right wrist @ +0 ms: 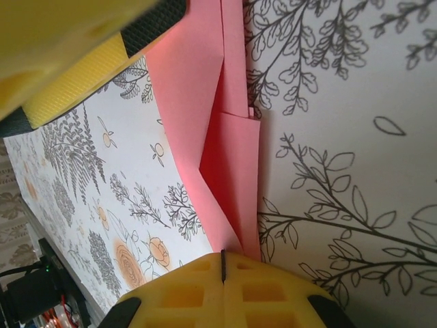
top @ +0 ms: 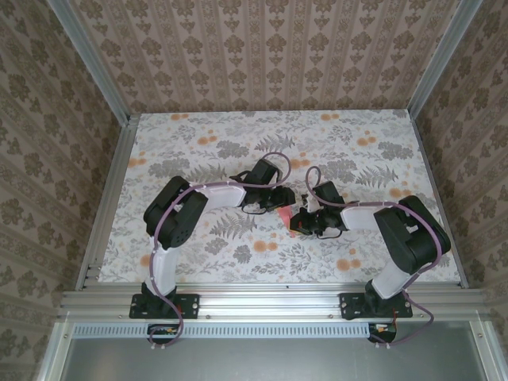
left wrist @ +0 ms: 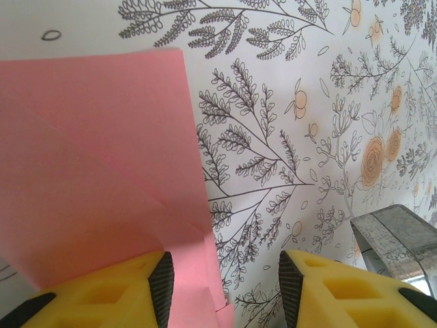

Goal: Fold a paper plane with a square sheet of paper (pick it up from the middle)
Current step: Fold the wing for the fifth time at the center of the table.

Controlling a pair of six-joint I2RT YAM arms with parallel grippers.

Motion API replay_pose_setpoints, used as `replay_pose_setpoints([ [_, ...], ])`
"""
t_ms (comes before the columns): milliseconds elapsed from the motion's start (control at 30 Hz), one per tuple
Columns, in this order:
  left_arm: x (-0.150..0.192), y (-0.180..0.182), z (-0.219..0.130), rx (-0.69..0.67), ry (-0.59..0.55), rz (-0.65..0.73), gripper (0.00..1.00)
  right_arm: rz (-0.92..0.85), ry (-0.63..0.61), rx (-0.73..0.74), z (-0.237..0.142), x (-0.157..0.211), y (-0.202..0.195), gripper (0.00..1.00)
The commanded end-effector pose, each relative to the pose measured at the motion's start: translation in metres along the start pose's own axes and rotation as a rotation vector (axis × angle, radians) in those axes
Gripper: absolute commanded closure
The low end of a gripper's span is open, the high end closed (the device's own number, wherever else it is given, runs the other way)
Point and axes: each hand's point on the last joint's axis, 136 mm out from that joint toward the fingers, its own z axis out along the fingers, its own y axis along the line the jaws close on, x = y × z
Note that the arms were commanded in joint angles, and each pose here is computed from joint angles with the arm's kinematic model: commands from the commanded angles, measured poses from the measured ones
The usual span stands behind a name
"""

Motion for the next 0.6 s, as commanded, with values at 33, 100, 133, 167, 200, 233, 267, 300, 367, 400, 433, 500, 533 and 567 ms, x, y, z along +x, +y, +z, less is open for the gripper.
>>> replay_pose_setpoints([
  [33, 0.002, 0.018, 0.007, -0.053, 0.021, -0.007, 0.53, 0.032, 0.06, 0.213, 0.003, 0.026, -0.049, 0.94],
  [100, 0.002, 0.019, 0.007, -0.052, 0.021, -0.008, 0.52, 0.033, 0.056, 0.232, 0.004, 0.026, -0.053, 0.94],
  [133, 0.001, 0.019, 0.007, -0.052, 0.019, -0.01, 0.53, 0.034, 0.054, 0.239, 0.004, 0.026, -0.055, 0.94],
  [167, 0.001, 0.019, 0.007, -0.053, 0.018, -0.009, 0.52, 0.033, 0.055, 0.242, 0.005, 0.026, -0.055, 0.94],
  [200, 0.002, 0.02, 0.007, -0.055, 0.021, -0.011, 0.52, 0.032, 0.057, 0.241, 0.005, 0.026, -0.054, 0.94],
  [233, 0.001, 0.02, 0.007, -0.057, 0.02, -0.011, 0.52, 0.033, 0.056, 0.235, 0.005, 0.025, -0.052, 0.94],
  [267, 0.002, 0.022, 0.008, -0.06, 0.022, -0.013, 0.52, 0.032, 0.056, 0.225, 0.005, 0.025, -0.049, 0.94],
  [300, 0.002, 0.022, 0.008, -0.06, 0.024, -0.014, 0.52, 0.03, 0.049, 0.212, 0.004, 0.023, -0.045, 0.93],
  [367, 0.003, 0.024, 0.01, -0.067, 0.027, -0.018, 0.53, 0.026, 0.032, 0.182, 0.0, 0.018, -0.034, 0.93],
  [400, 0.004, 0.024, 0.009, -0.066, 0.028, -0.017, 0.53, 0.022, 0.023, 0.166, -0.002, 0.016, -0.028, 0.93],
  [433, 0.004, 0.025, 0.01, -0.07, 0.028, -0.018, 0.53, 0.022, 0.013, 0.148, -0.005, 0.014, -0.022, 0.92],
  [500, 0.005, 0.027, 0.01, -0.074, 0.029, -0.023, 0.53, 0.009, -0.01, 0.12, -0.01, 0.009, -0.011, 0.92],
  [533, 0.006, 0.028, 0.011, -0.076, 0.031, -0.024, 0.53, -0.004, -0.022, 0.112, -0.013, 0.007, -0.007, 0.92],
  [567, 0.006, 0.029, 0.011, -0.076, 0.032, -0.026, 0.53, -0.012, -0.034, 0.118, -0.016, 0.005, -0.005, 0.92],
])
